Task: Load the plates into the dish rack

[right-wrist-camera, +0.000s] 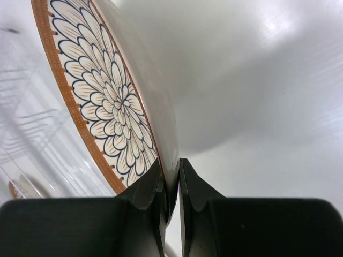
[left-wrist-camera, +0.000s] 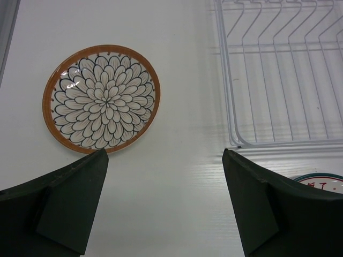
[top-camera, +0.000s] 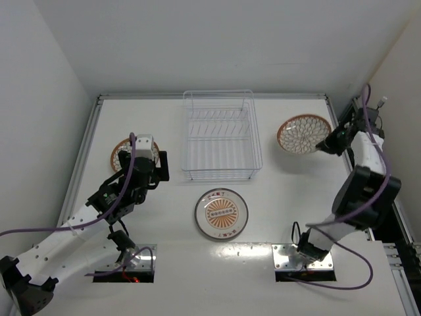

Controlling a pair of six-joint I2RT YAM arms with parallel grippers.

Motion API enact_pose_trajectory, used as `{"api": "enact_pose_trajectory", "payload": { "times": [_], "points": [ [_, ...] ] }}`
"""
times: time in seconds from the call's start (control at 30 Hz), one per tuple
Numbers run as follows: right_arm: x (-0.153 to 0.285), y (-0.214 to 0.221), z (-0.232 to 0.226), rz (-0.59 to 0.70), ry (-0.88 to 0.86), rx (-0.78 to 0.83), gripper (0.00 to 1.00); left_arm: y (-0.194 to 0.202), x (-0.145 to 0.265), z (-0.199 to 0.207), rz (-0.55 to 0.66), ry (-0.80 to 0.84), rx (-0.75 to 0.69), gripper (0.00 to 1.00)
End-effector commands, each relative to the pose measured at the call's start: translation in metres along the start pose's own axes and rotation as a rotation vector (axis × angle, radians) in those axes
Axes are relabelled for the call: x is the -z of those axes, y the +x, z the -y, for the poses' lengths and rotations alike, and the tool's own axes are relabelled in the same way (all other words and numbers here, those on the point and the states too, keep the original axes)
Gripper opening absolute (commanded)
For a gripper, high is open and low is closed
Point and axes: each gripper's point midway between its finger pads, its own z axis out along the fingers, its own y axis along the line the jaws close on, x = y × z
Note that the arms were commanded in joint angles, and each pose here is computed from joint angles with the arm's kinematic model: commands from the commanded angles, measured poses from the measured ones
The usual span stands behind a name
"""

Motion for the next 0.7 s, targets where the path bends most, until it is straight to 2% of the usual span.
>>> {"api": "enact_pose_trajectory", "payload": {
  "times": [0.0,0.1,0.17,0.27,0.33,0.37,0.43,0.47,0.67],
  "points": [
    [0.11,-0.058,-0.103,0.421,-0.107,0.106,0.0,-0.006,-0.004,0.0,0.021,-0.007,0.02,0.86],
    [0.136,-0.057,-0.159,0.482,-0.086,0.197,0.0,-0.006,-0.004,0.0,0.021,-0.007,0.02,0.86],
    [0.129,-0.052,-0.184,0.515,-0.01,0.258,0.0,-0.006,-0.004,0.0,0.021,-0.007,0.02,0.86],
    [0.15,-0.053,-0.232,0.605,0.011,0.332,0.0,-0.006,-0.004,0.0,0.021,-0.007,0.02,0.86],
    [0.126,-0.049,-0.235,0.583,0.129,0.374,0.0,-0.006,-0.004,-0.001,0.023,-0.015,0.02,0.86],
    [0.134,-0.042,-0.262,0.611,0.108,0.416,0.0,-0.006,-0.004,-0.001,0.023,-0.015,0.02,0.86],
    [0.109,-0.038,-0.265,0.614,0.227,0.46,0.0,-0.006,-0.004,-0.001,0.023,-0.015,0.02,0.86],
    [0.116,-0.031,-0.286,0.646,0.207,0.49,0.0,-0.006,-0.004,-0.001,0.023,-0.015,0.02,0.86],
    [0.096,-0.028,-0.301,0.712,0.327,0.559,0.0,-0.004,-0.006,0.0,0.017,-0.018,0.014,0.86]
  ]
}}
